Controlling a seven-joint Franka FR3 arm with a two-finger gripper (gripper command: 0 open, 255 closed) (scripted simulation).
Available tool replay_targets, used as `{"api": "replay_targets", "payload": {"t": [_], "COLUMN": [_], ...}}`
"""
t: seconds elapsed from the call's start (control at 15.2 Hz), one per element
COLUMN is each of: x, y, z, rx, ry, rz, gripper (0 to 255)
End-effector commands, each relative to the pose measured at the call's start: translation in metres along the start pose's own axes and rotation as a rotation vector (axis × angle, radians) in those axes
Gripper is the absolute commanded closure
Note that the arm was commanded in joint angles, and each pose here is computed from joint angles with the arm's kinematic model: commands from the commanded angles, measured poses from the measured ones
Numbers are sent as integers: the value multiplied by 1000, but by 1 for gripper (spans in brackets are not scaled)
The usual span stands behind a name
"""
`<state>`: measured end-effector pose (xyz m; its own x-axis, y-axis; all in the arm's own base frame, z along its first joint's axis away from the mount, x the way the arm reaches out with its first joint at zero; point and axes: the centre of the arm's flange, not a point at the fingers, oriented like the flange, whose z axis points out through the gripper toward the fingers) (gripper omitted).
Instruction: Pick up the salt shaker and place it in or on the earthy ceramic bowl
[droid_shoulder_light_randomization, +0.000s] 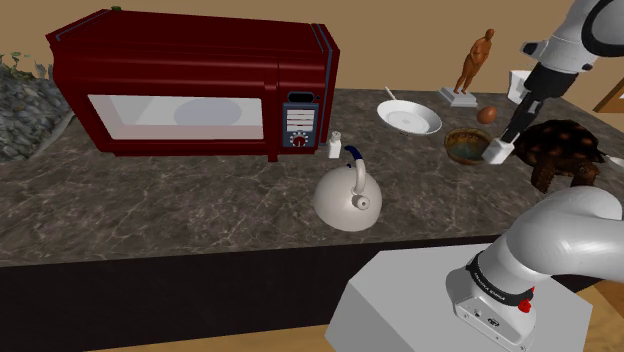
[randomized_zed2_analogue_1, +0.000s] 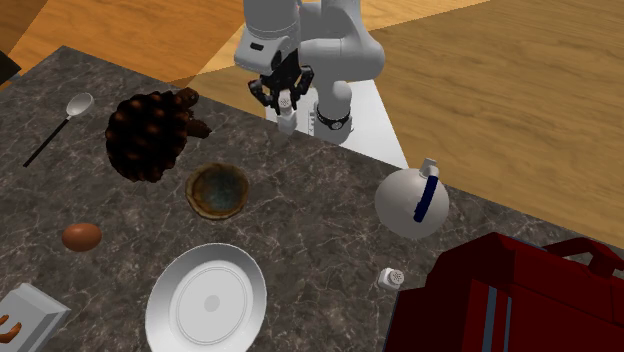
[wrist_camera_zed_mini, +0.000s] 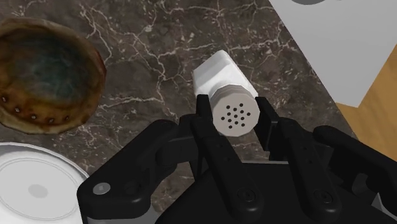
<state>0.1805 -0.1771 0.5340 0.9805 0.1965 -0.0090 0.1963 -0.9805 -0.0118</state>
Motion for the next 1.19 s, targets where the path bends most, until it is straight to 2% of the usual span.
{"api": "replay_targets", "payload": {"t": [0.0,1.12], "x": [1,49], "y": [0,214], "z": [-7,-51], "rx": [0,0], "ry": [0,0], "rz": [0,0], "gripper": [255,255]}}
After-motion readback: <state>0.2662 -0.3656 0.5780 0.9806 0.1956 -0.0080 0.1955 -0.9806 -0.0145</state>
